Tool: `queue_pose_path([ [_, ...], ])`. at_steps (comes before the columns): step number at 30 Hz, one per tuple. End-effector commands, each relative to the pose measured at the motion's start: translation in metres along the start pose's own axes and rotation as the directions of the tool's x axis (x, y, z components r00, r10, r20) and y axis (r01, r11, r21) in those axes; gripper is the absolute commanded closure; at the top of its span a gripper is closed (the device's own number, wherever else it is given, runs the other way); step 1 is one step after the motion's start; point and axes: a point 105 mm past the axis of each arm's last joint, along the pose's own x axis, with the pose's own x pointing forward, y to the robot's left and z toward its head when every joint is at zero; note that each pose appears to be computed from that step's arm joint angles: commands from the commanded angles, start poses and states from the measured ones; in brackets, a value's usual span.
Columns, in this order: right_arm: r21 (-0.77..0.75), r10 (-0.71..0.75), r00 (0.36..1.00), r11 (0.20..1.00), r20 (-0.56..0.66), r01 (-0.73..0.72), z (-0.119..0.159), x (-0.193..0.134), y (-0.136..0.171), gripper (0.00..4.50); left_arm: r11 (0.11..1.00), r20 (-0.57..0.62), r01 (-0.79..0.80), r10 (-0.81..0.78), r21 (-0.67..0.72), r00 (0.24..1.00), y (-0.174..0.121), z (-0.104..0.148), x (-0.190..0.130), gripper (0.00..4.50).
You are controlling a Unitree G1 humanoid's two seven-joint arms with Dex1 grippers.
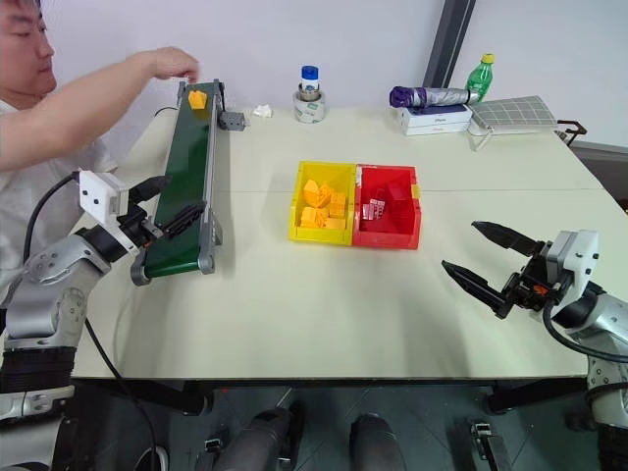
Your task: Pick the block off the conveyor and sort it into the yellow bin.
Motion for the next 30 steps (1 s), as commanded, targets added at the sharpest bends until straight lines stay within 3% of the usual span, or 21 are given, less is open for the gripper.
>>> queue_pose_path([
  [1,-0.051,0.011,1.0,0.999,0.028,-0.01,0.014,0.004,0.001,0.0,0.998,0.099,-0.029,0.025,0.047,0.995,0.005,0.023,0.004,0.03],
  [5,-0.048,0.009,1.0,0.999,0.022,-0.008,0.012,0.005,0.003,0.0,0.998,0.038,-0.002,0.0,0.064,0.999,0.0,0.016,0.003,0.03],
  [12,-0.04,0.021,1.0,0.999,0.019,-0.021,0.01,0.009,0.006,0.0,0.998,0.074,-0.031,0.028,0.046,0.997,0.001,0.021,-0.007,0.03],
  [20,-0.04,0.027,1.0,0.999,0.01,-0.027,0.009,0.009,0.003,0.0,0.936,0.091,-0.341,0.334,0.088,0.938,0.006,0.011,-0.021,0.03],
  [24,-0.044,0.036,0.999,0.998,-0.003,-0.036,0.008,0.01,0.002,0.0,0.83,0.098,-0.556,0.549,0.055,0.83,0.006,0.006,-0.042,0.03],
  [30,-0.037,0.043,0.999,0.998,-0.001,-0.043,0.007,0.013,0.006,0.0,0.742,0.035,-0.67,0.67,-0.018,0.742,-0.01,-0.011,-0.057,0.03],
])
